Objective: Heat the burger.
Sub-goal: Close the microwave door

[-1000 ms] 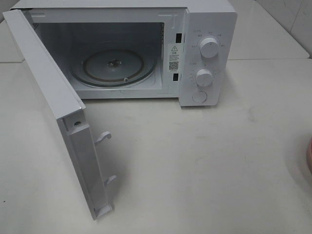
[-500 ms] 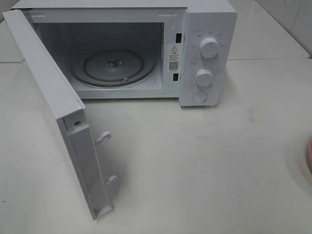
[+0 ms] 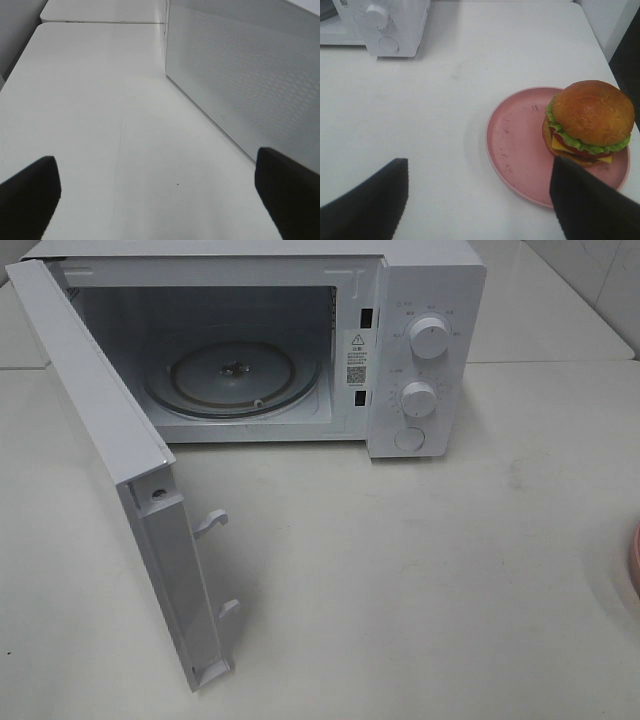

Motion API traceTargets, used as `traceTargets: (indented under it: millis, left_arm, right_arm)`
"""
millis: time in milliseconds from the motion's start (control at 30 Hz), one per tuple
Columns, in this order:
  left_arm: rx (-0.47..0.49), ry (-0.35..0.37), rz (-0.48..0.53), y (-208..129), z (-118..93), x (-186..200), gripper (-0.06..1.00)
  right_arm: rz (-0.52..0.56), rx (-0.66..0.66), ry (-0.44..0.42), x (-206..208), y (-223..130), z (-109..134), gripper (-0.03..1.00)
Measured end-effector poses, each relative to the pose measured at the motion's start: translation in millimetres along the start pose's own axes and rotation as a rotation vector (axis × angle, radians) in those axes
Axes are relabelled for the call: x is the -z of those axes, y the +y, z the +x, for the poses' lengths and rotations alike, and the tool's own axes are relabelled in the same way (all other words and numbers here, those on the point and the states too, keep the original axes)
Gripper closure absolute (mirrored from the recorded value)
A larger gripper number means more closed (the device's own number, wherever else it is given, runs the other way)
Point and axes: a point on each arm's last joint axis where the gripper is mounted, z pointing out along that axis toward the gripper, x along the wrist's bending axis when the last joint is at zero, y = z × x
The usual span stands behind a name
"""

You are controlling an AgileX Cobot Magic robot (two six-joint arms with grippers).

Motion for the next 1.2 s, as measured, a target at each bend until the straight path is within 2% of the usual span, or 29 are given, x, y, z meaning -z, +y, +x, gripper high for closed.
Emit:
traceTargets:
  millis: [1200]
  left_arm:
    - [0.000, 0.000, 0.000, 0.0, 0.0, 0.0, -0.03]
  right_arm:
    - [-0.005, 0.012, 0.003, 0.8, -0.6, 0.4, 0.20]
